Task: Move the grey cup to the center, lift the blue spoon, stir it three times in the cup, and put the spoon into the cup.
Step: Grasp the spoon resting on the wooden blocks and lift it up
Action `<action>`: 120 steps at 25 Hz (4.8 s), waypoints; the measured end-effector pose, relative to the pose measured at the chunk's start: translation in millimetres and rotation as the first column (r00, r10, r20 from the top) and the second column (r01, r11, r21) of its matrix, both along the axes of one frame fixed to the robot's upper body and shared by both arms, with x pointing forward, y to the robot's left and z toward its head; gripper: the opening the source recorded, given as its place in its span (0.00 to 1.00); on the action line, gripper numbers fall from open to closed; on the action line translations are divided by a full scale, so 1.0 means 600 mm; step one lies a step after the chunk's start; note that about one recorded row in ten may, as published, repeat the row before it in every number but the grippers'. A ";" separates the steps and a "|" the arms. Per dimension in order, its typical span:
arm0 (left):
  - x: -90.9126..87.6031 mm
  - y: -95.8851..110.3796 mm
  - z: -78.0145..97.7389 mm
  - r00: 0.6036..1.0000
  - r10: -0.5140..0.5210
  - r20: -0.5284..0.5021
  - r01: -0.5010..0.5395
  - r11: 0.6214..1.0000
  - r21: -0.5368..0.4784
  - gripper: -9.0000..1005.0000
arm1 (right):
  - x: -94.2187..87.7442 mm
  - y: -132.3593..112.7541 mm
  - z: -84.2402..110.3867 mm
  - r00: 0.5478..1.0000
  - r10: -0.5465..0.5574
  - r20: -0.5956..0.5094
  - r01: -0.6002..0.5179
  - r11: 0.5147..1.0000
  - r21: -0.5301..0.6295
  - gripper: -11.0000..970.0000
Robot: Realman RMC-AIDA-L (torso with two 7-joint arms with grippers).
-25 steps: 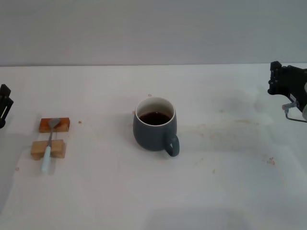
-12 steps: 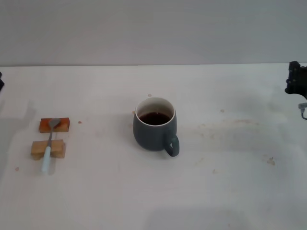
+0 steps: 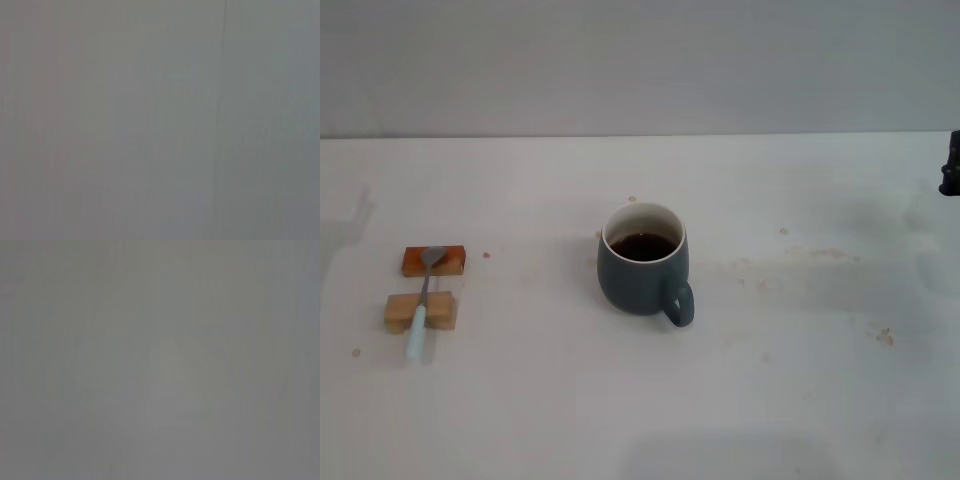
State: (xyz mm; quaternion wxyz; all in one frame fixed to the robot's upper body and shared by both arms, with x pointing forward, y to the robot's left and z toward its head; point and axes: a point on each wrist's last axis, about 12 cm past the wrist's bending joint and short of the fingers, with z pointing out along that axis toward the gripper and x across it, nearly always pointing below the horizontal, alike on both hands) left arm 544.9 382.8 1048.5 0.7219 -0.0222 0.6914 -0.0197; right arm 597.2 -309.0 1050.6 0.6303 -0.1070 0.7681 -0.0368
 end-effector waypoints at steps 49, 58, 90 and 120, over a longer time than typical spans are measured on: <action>-0.086 -0.036 0.044 0.995 0.005 -0.100 0.003 0.997 0.078 0.78 | 0.025 0.017 0.016 1.000 0.011 0.002 -0.011 1.000 -0.016 0.01; -0.139 -0.100 0.017 0.987 0.033 -0.155 -0.026 0.999 0.046 0.78 | 0.034 0.024 0.022 1.000 0.020 0.005 -0.020 1.000 -0.019 0.01; -0.245 -0.217 -0.080 0.984 0.008 -0.176 -0.014 0.999 -0.036 0.74 | 0.049 0.022 0.044 0.999 0.032 0.036 -0.031 0.999 -0.031 0.01; -0.248 -0.237 -0.107 0.981 0.048 -0.188 -0.047 0.999 0.010 0.72 | -0.055 -0.107 0.059 0.950 -0.281 0.135 0.275 0.959 0.063 0.03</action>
